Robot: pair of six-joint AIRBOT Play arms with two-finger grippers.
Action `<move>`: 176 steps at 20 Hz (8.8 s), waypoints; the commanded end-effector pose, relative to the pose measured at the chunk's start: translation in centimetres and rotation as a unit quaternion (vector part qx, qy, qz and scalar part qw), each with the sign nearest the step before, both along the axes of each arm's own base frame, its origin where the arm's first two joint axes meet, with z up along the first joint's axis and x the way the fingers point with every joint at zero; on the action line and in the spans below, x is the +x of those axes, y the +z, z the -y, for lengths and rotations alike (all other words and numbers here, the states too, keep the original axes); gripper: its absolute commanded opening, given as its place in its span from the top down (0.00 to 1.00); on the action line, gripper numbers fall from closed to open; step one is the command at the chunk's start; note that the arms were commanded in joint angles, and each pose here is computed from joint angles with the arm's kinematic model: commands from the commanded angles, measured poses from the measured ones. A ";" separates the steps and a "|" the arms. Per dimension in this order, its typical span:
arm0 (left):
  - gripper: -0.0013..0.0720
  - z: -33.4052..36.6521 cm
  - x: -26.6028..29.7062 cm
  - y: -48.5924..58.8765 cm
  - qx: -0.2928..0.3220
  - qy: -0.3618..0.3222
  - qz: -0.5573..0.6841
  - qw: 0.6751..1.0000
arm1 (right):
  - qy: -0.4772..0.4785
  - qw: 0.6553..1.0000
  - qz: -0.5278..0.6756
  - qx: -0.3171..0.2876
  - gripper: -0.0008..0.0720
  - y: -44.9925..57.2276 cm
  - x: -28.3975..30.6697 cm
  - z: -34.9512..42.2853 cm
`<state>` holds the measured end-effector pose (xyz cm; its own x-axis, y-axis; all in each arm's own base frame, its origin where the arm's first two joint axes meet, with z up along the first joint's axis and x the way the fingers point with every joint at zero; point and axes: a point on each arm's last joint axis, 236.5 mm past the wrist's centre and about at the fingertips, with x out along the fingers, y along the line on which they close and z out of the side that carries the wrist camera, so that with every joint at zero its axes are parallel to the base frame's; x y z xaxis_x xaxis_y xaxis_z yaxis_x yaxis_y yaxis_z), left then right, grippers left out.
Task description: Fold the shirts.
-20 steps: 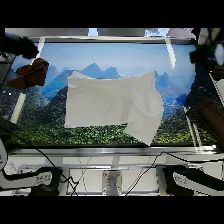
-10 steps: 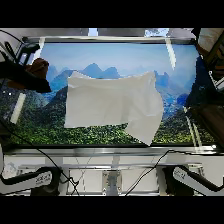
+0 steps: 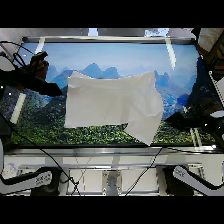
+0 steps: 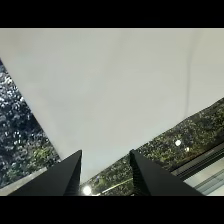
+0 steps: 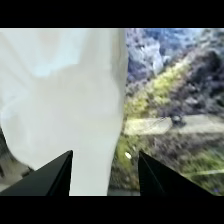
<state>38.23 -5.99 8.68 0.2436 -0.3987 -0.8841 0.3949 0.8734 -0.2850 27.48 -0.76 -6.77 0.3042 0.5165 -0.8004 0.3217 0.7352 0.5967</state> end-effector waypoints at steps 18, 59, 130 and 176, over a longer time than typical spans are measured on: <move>0.50 -1.9 0.6 -1.3 0.039 0.016 0.006 0.999 | -0.052 0.998 0.019 -0.008 0.67 -6.7 2.0 -3.9; 0.29 -5.4 -6.9 -17.4 -0.045 0.210 -0.146 0.966 | -0.032 0.999 0.035 -0.025 0.95 -6.8 2.2 -3.6; 0.97 2.2 -8.7 38.9 -0.131 0.052 0.481 0.865 | -0.079 0.708 0.534 -0.454 0.96 54.6 -3.9 3.5; 0.97 -3.3 11.4 -9.5 -0.210 0.184 -0.020 0.960 | 0.067 0.967 0.201 -0.145 0.96 3.7 24.3 -3.8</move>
<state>51.48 -2.19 1.96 0.4618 -0.6011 -0.6522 0.1104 0.7686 -0.6302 52.99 3.12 -0.89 0.5951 0.3483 -0.7243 -0.0243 0.9086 0.4170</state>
